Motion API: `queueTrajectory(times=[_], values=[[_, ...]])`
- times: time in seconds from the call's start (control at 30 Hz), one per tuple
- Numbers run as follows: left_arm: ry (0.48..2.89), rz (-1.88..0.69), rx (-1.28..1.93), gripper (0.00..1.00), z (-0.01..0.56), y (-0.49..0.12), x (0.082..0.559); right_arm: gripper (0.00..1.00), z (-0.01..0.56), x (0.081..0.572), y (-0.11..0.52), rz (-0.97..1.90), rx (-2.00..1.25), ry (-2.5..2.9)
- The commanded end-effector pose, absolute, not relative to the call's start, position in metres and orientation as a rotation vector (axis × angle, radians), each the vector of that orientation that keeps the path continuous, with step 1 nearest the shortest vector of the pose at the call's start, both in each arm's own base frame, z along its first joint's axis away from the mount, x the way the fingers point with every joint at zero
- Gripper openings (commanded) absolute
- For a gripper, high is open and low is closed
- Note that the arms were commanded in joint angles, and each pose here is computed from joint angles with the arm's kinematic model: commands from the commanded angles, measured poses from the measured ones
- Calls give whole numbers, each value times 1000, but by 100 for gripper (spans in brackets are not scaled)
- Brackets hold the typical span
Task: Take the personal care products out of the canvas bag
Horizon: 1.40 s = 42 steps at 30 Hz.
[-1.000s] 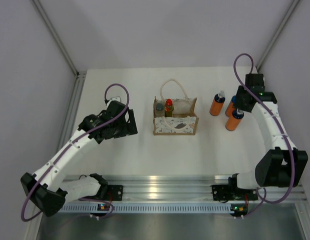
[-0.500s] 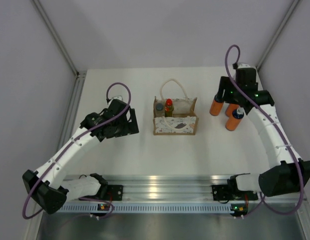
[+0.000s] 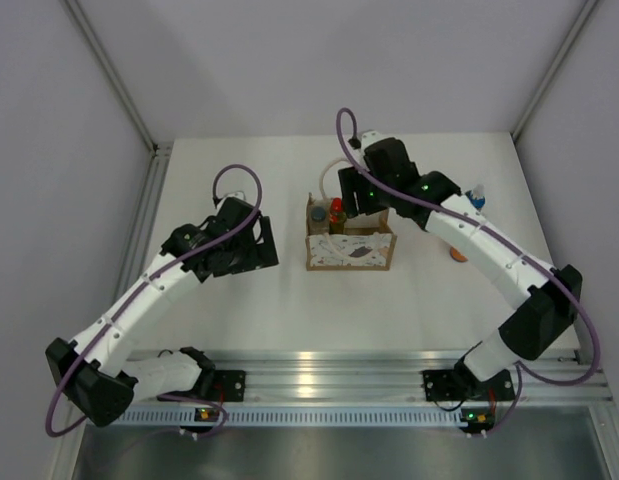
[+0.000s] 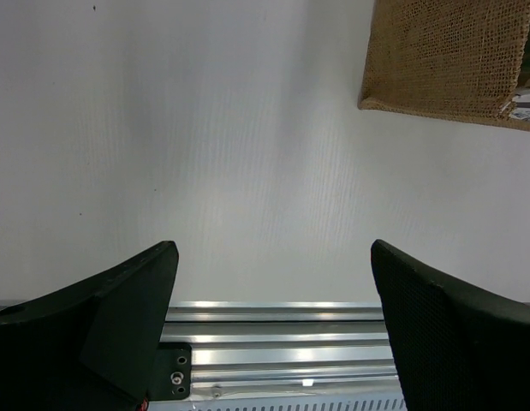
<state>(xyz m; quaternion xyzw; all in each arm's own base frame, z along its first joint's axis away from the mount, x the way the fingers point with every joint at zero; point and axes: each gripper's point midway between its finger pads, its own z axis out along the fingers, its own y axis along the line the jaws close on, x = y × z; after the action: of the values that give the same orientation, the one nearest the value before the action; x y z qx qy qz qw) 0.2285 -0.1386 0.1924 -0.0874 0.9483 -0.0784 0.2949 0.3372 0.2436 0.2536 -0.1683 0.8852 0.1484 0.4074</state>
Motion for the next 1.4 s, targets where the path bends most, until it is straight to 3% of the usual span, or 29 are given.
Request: queueTrajectory(times=[0.0, 0.2, 0.87, 1.1, 1.2, 1.37], values=[[2491, -242, -257, 98, 202, -138, 226, 62, 279, 355, 265, 355, -432, 2136], [2493, -239, -261, 99, 200, -135, 223, 61, 265, 367, 283, 329, -495, 2164], [2507, -233, -258, 98, 193, -134, 220, 41, 230, 374, 303, 298, -576, 2226], [2508, -229, -255, 98, 192, -133, 219, 39, 222, 374, 304, 287, -572, 2243], [2504, -229, -254, 98, 192, -132, 219, 35, 219, 374, 303, 281, -569, 2249], [2502, -225, -249, 98, 193, -132, 219, 17, 216, 375, 303, 278, -565, 2256]])
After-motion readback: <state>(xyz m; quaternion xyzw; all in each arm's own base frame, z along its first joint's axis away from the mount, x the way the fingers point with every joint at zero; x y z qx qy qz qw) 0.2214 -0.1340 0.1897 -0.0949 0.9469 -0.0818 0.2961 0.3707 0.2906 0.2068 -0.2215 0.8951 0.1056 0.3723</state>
